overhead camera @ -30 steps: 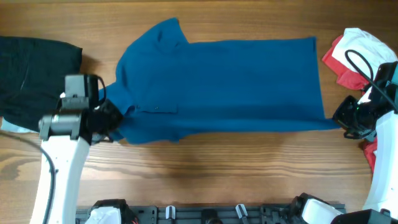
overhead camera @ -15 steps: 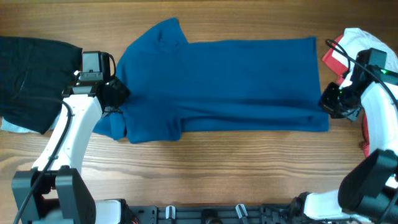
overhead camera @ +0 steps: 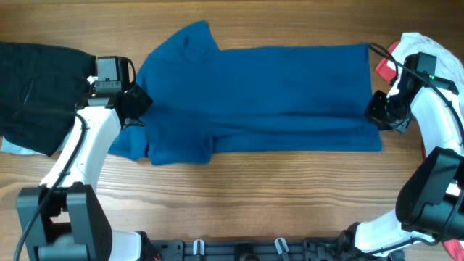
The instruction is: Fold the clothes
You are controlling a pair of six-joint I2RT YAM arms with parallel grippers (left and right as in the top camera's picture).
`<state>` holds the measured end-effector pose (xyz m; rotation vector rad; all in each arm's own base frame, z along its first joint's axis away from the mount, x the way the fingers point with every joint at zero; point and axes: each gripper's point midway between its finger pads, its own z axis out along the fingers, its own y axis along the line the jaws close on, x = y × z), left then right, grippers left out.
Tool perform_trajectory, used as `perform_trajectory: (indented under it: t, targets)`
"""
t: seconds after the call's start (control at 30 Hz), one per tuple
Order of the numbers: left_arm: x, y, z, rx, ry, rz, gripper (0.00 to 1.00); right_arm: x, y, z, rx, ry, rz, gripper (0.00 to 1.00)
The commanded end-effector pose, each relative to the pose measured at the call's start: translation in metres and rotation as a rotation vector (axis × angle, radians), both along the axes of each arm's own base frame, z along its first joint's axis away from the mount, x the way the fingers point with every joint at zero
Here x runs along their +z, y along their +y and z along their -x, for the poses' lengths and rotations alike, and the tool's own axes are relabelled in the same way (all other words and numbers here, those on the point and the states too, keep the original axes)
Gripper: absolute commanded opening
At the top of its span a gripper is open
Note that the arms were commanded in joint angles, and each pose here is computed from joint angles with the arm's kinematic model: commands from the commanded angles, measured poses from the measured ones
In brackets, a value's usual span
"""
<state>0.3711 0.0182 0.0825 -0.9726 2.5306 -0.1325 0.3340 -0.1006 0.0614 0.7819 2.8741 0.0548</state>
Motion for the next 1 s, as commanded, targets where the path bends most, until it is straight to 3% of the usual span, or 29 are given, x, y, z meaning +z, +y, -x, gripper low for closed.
perform_trajectory:
  t: [0.0,0.07,0.2,0.3,0.5,0.77,0.8,0.83,0.97]
  targets:
    - [-0.009,-0.003,0.012,-0.003,0.065,0.018,0.47,-0.004,0.001,-0.002,0.011,0.0,-0.002,0.37]
    - [-0.016,-0.007,0.031,-0.009,0.144,0.038,0.54,-0.004,0.005,-0.004,0.015,-0.009,-0.023,0.38]
    - [-0.023,-0.026,0.067,-0.039,0.295,0.14,0.55,-0.004,0.017,0.002,0.025,0.01,-0.09,0.38]
    - [-0.026,-0.03,0.087,-0.062,0.376,0.137,0.55,-0.006,0.021,0.015,0.023,0.063,-0.107,0.38]
    - [-0.045,-0.046,0.095,-0.153,0.38,0.114,0.54,-0.006,0.023,0.02,0.022,0.084,-0.114,0.38]
    - [-0.068,-0.032,0.105,-0.139,0.381,0.031,0.53,-0.006,0.023,0.021,0.023,0.087,-0.115,0.38]
    - [-0.068,-0.033,0.103,-0.139,0.375,0.032,0.49,-0.006,0.023,0.021,0.022,0.087,-0.115,0.38]
    - [-0.068,-0.033,0.102,-0.14,0.37,0.035,0.35,-0.006,0.023,0.021,0.022,0.089,-0.115,0.38]
    - [-0.068,-0.034,0.102,-0.14,0.368,0.037,0.04,-0.006,0.023,0.023,0.022,0.094,-0.116,0.38]
